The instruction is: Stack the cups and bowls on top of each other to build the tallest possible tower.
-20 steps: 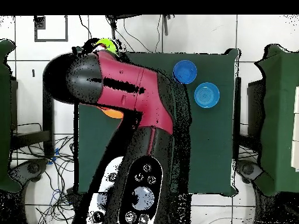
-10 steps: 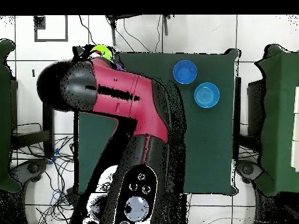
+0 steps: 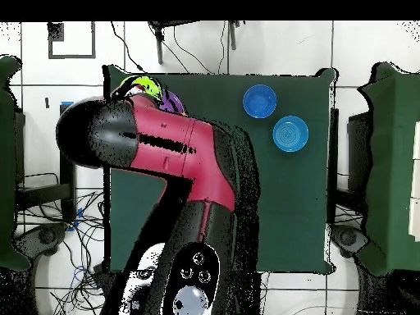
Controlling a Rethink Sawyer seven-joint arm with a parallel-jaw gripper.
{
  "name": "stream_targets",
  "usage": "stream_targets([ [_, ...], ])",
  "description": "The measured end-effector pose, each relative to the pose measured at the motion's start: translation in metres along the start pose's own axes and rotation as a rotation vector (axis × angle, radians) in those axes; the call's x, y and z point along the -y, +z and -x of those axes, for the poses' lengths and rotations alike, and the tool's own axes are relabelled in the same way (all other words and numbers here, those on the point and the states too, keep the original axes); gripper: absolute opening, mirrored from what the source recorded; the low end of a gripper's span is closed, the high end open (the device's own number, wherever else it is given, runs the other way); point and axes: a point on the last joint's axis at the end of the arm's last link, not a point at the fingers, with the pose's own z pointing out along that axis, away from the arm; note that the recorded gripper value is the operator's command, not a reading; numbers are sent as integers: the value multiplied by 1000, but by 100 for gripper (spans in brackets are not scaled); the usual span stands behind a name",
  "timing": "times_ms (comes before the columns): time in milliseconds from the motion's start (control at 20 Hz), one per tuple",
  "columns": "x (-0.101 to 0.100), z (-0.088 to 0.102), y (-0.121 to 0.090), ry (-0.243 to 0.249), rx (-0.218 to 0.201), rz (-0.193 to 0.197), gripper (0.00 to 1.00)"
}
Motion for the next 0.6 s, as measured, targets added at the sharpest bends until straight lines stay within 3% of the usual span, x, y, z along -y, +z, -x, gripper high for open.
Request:
stream_targets([
  [600,6,-29,7,-25,12,-18,0],
])
